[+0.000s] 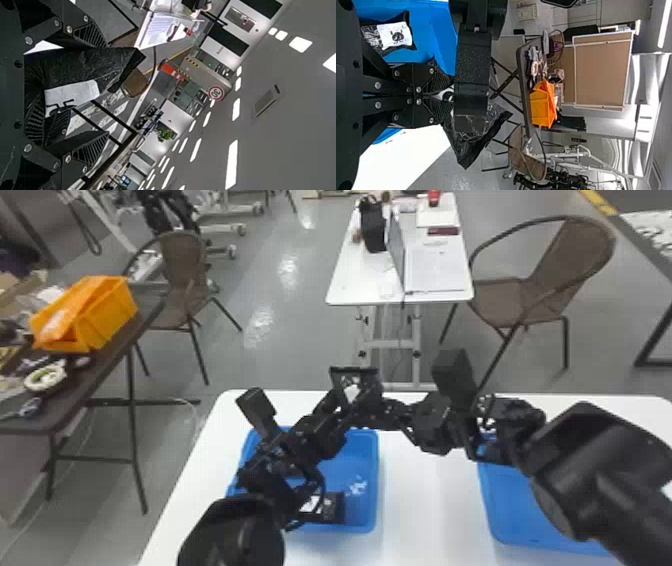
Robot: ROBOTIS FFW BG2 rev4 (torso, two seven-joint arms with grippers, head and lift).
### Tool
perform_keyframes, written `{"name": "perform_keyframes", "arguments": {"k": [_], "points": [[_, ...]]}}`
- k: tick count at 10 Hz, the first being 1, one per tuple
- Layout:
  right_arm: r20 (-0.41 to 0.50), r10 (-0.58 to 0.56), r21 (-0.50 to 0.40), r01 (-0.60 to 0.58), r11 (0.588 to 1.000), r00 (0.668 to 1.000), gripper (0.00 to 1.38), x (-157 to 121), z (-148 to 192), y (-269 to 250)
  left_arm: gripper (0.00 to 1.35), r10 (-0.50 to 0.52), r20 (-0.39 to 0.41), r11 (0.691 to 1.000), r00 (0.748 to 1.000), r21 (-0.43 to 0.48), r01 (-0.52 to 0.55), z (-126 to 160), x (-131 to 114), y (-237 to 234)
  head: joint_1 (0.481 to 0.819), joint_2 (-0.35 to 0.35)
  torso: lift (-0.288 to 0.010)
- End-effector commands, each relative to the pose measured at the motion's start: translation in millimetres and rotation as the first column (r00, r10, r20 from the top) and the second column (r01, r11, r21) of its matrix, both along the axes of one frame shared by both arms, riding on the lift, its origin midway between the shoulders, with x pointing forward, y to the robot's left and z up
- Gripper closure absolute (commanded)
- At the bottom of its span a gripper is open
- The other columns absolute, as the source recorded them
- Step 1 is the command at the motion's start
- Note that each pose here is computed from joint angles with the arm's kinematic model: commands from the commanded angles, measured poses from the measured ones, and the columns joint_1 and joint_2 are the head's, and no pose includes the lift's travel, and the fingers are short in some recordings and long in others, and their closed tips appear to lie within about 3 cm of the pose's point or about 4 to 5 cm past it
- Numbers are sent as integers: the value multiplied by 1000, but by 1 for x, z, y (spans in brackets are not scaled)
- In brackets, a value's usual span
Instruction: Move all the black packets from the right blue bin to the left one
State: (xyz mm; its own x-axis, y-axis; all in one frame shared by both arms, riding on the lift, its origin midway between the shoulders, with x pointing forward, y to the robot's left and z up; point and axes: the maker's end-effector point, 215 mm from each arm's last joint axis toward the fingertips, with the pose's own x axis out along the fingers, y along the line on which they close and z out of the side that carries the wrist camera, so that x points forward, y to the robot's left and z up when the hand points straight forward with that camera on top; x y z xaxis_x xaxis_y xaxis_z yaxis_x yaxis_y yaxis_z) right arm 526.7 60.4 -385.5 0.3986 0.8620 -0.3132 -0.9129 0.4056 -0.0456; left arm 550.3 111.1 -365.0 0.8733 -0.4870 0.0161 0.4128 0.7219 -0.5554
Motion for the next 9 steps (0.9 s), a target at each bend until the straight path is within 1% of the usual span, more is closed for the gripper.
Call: {"name": "perform_keyframes", "arguments": {"k": [1,2,3,4,6,7,8,9], "points": [[-1,2,5,-2,1000,1000,1227,-1,1,2,809,-27,-40,1000,999,-9,26,-6,-5,-6,695,177,0],[-1,2,13,-2,1000,1000,1227,-2,1,4,1274,6,-20,1000,1000,-17,-7,-2,-5,-2,695,172,0],[-6,-2,18,2,1000,1000,1227,-2,0,4,1253,42,9,999,999,0,-42,4,-4,5,695,173,0],[-6,-4,20,4,1000,1000,1227,-2,0,4,1227,54,31,998,998,40,-55,7,-3,11,695,180,0],[-10,-8,26,8,1000,1000,1227,-2,-1,3,1227,62,50,997,997,47,-64,11,-2,13,695,188,0],[-8,-12,36,12,999,1000,1187,-2,0,2,1227,71,59,996,996,45,-73,14,-1,16,695,190,0],[12,-7,71,6,997,1000,705,-2,6,4,1227,93,74,994,993,44,-96,17,0,23,695,192,0],[11,-23,105,22,994,1000,48,-3,7,-1,1227,131,91,990,987,42,-136,19,1,37,695,197,0]]}}
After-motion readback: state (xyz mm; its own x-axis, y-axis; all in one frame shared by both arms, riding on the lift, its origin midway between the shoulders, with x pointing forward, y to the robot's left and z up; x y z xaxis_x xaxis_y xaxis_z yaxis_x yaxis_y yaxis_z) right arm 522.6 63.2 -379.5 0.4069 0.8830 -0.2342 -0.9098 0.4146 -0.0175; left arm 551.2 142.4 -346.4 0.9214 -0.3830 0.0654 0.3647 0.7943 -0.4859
